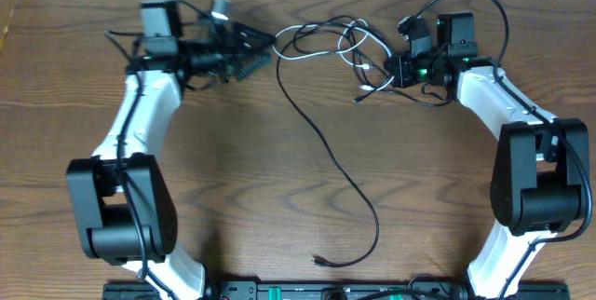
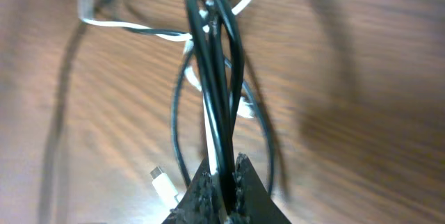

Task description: Untangle cables

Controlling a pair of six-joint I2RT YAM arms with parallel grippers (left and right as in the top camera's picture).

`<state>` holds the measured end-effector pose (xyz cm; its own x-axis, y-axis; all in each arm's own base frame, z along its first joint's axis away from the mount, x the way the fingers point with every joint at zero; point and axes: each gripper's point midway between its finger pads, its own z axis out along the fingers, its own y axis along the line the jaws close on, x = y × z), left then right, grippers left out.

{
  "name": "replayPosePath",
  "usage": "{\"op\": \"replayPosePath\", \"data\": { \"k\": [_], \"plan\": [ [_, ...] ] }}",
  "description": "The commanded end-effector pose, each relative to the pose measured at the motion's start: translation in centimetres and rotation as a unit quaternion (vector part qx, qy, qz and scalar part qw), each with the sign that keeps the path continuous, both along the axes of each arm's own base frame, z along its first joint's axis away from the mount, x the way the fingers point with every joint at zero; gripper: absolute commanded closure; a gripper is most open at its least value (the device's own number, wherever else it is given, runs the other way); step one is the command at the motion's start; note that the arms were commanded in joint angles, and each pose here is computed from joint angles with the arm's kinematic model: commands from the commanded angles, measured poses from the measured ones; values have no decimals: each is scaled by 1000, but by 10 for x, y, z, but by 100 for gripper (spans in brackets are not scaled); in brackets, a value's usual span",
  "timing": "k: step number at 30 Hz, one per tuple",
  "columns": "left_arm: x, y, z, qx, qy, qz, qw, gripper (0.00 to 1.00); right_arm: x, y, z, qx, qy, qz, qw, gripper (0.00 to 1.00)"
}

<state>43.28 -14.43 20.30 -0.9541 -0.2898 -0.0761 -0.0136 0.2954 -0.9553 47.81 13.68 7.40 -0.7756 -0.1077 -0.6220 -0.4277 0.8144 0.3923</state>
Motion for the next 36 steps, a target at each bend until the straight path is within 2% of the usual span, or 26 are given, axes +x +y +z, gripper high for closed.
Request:
{"op": "replayPosePath", "data": {
  "k": [1,3,5,9,12,18,32,36],
  "plan": [
    [14,16,-67,214,13,87,973,30,-23,40,15,88,24,65,994,99],
    [10,21,-85,278,31,107,954,29,-30,52,20,105,26,88,990,99],
    [9,20,-92,315,31,115,942,29,-34,64,27,124,20,111,986,99],
    [10,14,-95,335,22,118,934,28,-50,92,55,194,-1,185,963,99],
    [10,13,-94,335,19,117,935,29,-60,107,73,237,-8,224,945,99],
    [13,13,-94,331,20,122,935,29,-60,115,82,262,12,217,940,99],
    [15,6,-129,316,87,139,934,29,-56,113,78,251,11,204,946,99],
    [13,7,-142,311,116,149,931,25,-55,112,77,249,11,202,947,99]
  ]
}}
